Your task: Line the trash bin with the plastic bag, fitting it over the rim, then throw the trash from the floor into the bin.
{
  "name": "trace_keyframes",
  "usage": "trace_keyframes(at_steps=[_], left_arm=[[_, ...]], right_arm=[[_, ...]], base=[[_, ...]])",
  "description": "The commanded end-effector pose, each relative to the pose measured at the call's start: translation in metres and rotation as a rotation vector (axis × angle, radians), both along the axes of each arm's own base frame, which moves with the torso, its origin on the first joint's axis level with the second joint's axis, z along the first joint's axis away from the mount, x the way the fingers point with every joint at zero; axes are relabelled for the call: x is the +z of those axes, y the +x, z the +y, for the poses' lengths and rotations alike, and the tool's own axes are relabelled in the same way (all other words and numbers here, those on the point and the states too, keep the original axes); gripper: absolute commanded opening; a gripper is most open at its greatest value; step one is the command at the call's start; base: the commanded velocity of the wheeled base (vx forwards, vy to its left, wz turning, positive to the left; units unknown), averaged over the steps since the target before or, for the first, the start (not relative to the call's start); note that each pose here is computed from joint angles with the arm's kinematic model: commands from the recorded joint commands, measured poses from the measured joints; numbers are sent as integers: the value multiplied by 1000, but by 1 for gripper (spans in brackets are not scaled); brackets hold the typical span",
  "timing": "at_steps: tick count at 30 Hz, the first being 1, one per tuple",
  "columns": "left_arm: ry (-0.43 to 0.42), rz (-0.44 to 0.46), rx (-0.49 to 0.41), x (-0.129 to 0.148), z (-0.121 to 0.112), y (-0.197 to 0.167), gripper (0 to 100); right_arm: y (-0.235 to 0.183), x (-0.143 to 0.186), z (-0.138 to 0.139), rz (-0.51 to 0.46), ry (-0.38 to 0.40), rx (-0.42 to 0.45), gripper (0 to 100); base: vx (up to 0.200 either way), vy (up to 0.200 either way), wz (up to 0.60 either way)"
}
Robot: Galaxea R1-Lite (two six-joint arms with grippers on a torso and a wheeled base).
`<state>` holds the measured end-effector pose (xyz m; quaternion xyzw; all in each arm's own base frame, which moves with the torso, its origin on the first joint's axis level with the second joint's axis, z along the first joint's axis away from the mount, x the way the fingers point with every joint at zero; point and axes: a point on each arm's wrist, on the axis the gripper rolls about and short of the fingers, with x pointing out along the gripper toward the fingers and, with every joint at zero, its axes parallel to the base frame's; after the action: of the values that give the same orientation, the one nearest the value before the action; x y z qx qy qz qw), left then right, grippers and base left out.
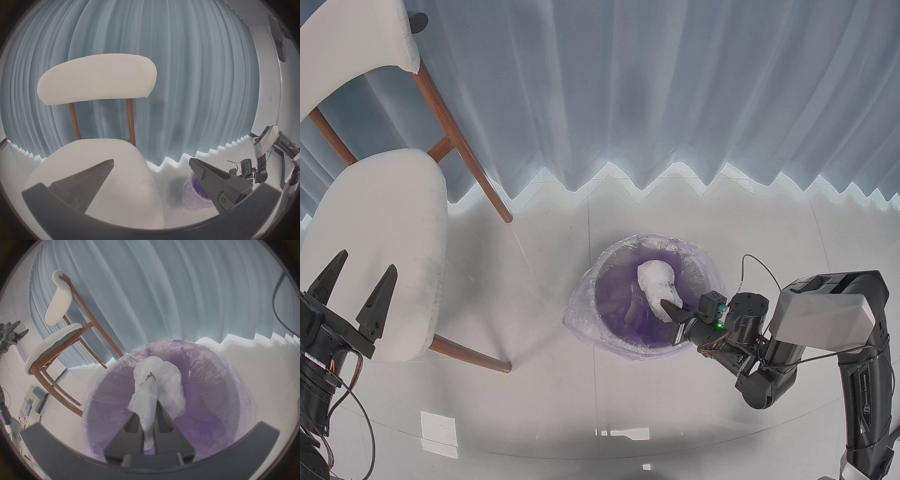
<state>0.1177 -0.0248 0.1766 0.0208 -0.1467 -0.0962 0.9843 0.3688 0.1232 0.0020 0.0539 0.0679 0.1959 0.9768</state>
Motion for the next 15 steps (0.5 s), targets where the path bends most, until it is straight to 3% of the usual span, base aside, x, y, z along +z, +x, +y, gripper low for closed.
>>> trace_keyframes(at_steps=[1, 4, 5, 12, 15], left_arm=[[5, 20, 0, -5, 0, -1, 100], [9, 17, 1, -4, 0, -2, 100], [5, 17, 2, -4, 0, -2, 100], [7, 7, 32, -3, 4, -2, 100], [1, -31, 71, 1, 9, -8, 100]], right_arm=[[0, -1, 1, -5, 4, -3, 0], [0, -1, 1, -5, 3, -7, 0], [-1, -2, 0, 1, 2, -9, 100], [-2, 14, -1, -36, 25, -40, 100], [-20, 50, -8, -79, 47, -59, 100]], base=[[0, 0, 0], [0, 0, 0], [0, 0, 0], [0, 0, 0], [0, 0, 0]])
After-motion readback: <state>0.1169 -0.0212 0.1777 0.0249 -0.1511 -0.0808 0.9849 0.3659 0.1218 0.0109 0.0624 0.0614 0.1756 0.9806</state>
